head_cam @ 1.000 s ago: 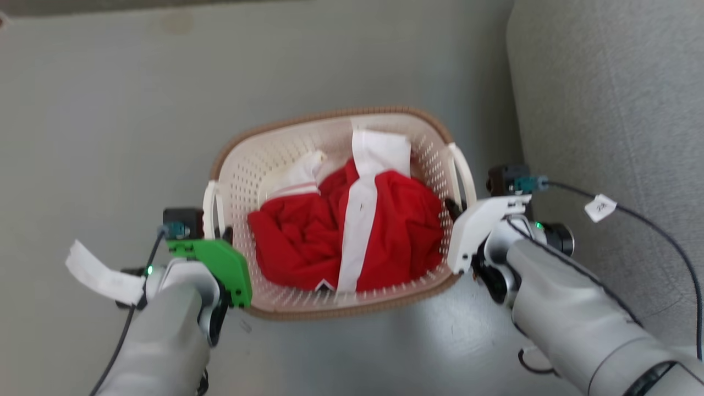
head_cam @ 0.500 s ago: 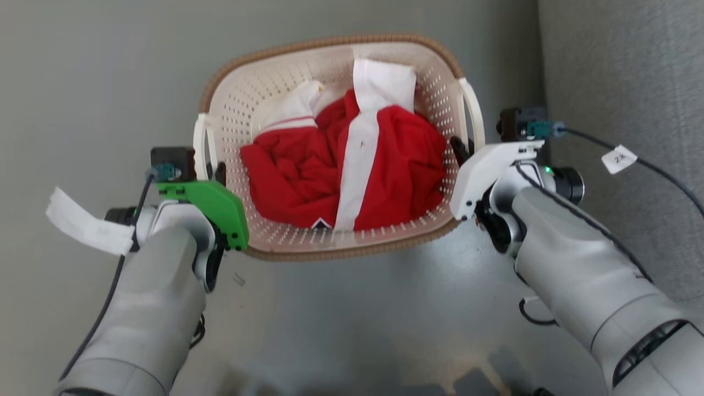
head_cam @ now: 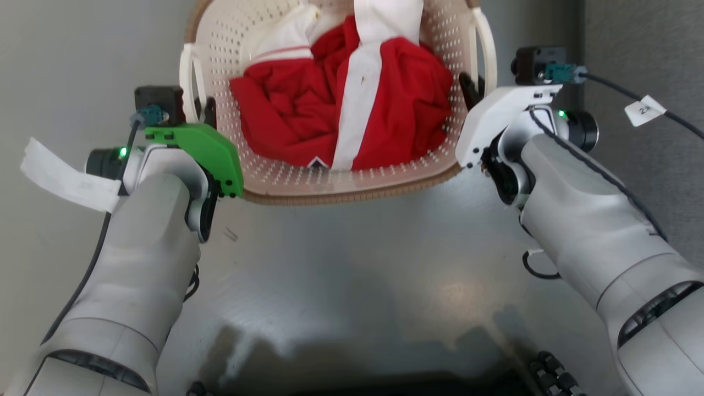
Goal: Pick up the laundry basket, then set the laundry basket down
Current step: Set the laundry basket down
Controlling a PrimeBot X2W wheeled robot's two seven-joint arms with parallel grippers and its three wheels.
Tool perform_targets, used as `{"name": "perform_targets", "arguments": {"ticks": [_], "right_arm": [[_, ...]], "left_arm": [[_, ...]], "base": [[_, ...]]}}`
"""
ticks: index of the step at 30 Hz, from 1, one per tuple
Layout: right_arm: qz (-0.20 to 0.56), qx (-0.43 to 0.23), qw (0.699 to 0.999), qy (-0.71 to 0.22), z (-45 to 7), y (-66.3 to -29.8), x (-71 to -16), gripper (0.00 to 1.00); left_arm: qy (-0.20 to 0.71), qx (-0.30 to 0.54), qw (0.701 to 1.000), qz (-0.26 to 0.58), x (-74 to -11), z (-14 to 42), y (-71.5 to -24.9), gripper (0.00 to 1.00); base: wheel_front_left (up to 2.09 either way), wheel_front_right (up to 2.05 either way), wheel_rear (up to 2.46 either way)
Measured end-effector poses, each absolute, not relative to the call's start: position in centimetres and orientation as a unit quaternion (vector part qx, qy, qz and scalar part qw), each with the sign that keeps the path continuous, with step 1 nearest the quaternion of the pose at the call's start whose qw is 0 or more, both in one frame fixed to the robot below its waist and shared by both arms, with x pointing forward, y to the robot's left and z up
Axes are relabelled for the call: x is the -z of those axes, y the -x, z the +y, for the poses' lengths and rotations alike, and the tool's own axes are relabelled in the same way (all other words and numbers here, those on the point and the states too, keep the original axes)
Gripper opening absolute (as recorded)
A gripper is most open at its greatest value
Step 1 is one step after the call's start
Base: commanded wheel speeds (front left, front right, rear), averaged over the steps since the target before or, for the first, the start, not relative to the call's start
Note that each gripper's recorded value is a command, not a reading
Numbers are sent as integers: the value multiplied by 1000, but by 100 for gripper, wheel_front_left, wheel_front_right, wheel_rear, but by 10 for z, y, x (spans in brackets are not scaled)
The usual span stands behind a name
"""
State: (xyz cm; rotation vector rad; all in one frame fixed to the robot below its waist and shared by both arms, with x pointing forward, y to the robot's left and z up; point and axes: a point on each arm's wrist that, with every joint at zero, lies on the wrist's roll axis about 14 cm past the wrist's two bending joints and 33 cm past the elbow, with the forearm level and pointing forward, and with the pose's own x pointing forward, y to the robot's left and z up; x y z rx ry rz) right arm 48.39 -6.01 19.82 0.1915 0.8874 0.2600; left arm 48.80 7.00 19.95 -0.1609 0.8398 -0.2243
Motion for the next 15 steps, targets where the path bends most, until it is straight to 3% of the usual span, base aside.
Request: {"name": "perform_targets", "arguments": {"ticks": [15], "right_arm": [[450, -132, 878, -99, -55, -477, -158, 0]], "left_arm": [[70, 104, 896, 426, -162, 76, -481, 0]], "base": [[0, 0, 0]]}}
